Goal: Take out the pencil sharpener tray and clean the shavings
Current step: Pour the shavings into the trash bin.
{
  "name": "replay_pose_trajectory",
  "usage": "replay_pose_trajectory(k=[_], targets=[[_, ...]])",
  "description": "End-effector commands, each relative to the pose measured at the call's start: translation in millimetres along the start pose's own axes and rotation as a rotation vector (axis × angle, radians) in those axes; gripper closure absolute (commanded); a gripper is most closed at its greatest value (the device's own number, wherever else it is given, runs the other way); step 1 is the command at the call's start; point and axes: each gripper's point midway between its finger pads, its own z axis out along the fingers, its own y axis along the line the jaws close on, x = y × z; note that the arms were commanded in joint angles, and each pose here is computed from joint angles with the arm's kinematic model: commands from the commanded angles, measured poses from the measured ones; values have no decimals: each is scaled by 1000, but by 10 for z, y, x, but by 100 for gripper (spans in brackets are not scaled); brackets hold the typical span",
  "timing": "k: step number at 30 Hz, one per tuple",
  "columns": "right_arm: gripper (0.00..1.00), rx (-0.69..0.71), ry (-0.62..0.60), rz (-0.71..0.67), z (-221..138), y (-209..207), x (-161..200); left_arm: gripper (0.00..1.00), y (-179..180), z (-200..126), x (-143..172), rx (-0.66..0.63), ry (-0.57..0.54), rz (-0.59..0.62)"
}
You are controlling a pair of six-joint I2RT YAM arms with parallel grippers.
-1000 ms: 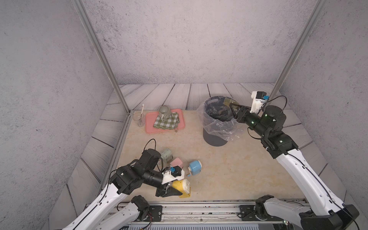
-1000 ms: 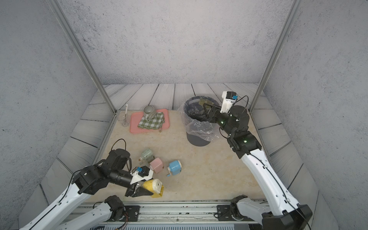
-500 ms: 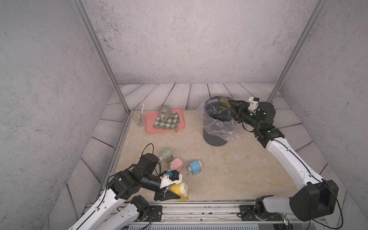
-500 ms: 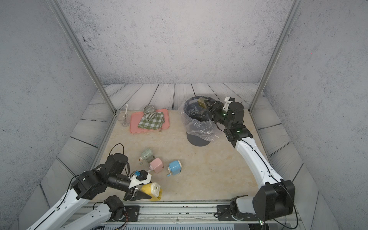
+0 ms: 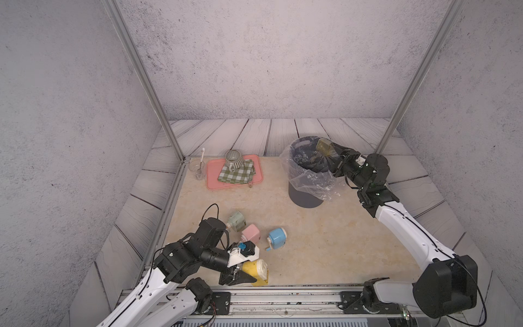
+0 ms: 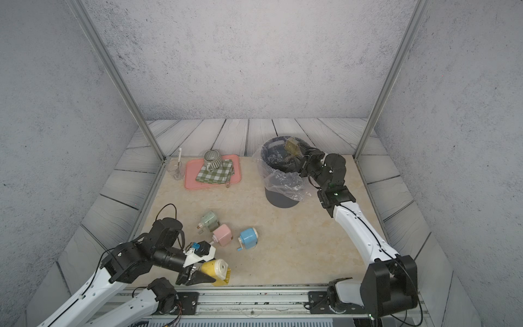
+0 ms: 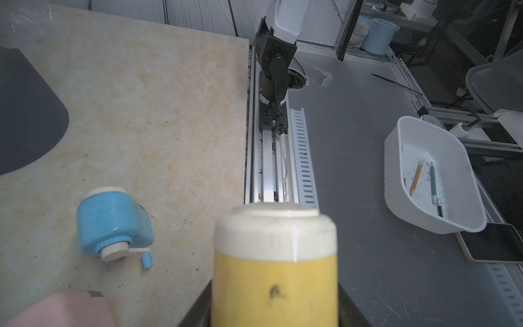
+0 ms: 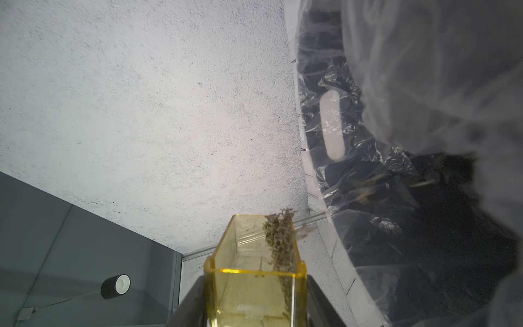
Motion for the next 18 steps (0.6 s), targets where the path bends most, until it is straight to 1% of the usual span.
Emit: replay_pose_trajectory(k=[1,5,8,11,13,16,18], targets=[[100,57,23,281,-4,-47,61,100,9,-33,-145,2,-36,20],[100,126,47,308,-10,-131,136,100,35,-30,-192,3,-41,18],[100,115,14,347,-77,-198,75,100,57,-22,-219,2,-45,19],[100,110,27,344,-74,-166,101,100,81,-2,-243,7,-53,16],[100,129,52,327,-30,-121,155,100,95,5,-275,11,-60,15],[100,196,131,356,102,-148,267,100,118,11,-305,11,-62,15],[100,190,172,339,187,-104,319,100,125,6,-319,8,-62,16]])
